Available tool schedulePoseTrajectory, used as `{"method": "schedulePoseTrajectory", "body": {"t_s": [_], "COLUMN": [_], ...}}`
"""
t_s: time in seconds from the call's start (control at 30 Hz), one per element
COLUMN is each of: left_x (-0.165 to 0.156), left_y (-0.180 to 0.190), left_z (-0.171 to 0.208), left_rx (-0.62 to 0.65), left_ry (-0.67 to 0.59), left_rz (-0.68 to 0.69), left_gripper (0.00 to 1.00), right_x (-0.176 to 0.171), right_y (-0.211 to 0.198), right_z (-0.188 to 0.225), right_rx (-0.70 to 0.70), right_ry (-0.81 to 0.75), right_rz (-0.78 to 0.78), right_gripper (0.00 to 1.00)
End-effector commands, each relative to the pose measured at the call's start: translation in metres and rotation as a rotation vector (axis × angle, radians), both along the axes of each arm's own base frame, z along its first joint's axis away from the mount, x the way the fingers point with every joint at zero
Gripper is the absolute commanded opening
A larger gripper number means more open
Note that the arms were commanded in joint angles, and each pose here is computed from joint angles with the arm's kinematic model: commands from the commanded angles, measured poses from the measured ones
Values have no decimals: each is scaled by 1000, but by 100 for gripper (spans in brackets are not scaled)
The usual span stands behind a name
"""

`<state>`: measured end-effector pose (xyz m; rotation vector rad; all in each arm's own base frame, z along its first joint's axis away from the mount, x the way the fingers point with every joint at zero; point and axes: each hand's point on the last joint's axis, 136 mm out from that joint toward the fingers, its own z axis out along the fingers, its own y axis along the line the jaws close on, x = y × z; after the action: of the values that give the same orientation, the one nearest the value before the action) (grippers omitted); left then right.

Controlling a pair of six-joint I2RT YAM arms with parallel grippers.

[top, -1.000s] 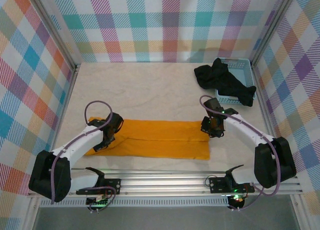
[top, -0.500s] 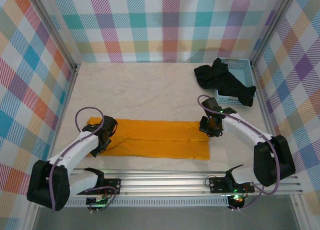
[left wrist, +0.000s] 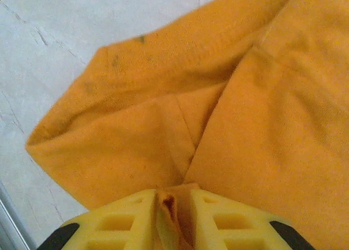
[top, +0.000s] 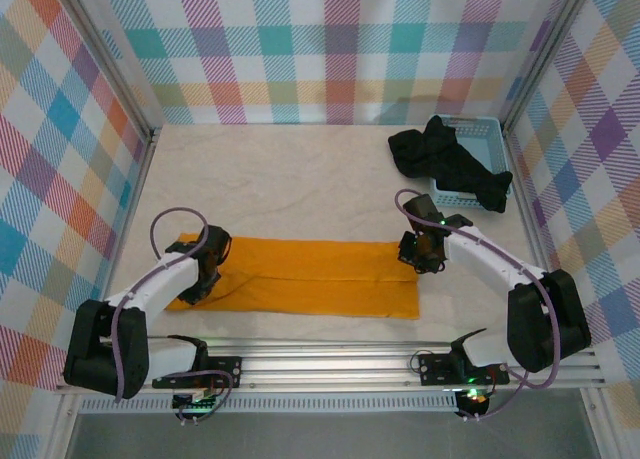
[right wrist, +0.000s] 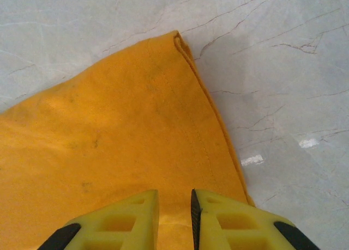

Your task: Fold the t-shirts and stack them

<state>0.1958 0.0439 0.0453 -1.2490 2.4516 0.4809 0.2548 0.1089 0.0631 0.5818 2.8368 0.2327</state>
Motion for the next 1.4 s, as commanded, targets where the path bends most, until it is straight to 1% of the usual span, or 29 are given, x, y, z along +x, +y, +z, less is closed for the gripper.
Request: {"method": "schedulePoseTrajectory", "body": {"t_s": [0.0, 0.07, 0.17, 0.23, 0.33, 0.4, 0.47, 0.57, 0.7, 0.83, 0.93, 1.03, 1.07, 1.13, 1.23, 1.3, 1.37], "left_x": [10, 12, 24, 40, 67, 77, 82, 87, 93, 84, 73, 60, 56, 51, 45, 39, 35], "left_y": [10, 10, 4, -13, -59, -83, -91, -94, -100, -107, -108, -110, -110, -112, -116, -116, -112], "left_z": [15, 19, 32, 35, 35, 33, 23, 4, -4, -14, -6, -2, -3, -3, -1, -2, 2], "left_rx": [21, 6, -22, -100, -287, -359, -384, -398, -415, -427, -421, -437, -443, -452, -470, -474, -450], "left_ry": [-18, -29, -84, -118, -189, -201, -155, -76, -65, -8, -33, -42, -34, -33, -21, 5, 12], "left_rz": [-18, -28, -87, -177, -367, -466, -510, -515, -520, -536, -533, -523, -520, -526, -540, -538, -538], "left_gripper": [37, 48, 56, 56, 55, 56, 57, 56, 56, 47, 41, 37, 34, 23, 8, 6, 4], "right_x": [3, 3, 4, 6, 10, 10, 9, 8, 10, 11, 13, 14, 14, 15, 16, 16, 16], "right_y": [3, 3, 5, 10, 23, 30, 34, 38, 40, 40, 40, 41, 41, 42, 41, 40, 39], "right_z": [10, 11, 12, 12, 13, 12, 10, 10, 13, 14, 15, 13, 13, 13, 16, 18, 20], "right_rx": [13, 14, 23, 44, 85, 100, 110, 117, 118, 115, 109, 113, 114, 115, 111, 105, 102], "right_ry": [-27, -29, -34, -42, -61, -60, -58, -59, -63, -62, -65, -64, -62, -60, -67, -70, -77], "right_rz": [12, 12, 19, 30, 84, 116, 128, 137, 140, 141, 139, 134, 132, 132, 132, 131, 129], "right_gripper": [24, 24, 24, 24, 25, 25, 25, 25, 26, 26, 26, 26, 26, 25, 25, 26, 26]}}
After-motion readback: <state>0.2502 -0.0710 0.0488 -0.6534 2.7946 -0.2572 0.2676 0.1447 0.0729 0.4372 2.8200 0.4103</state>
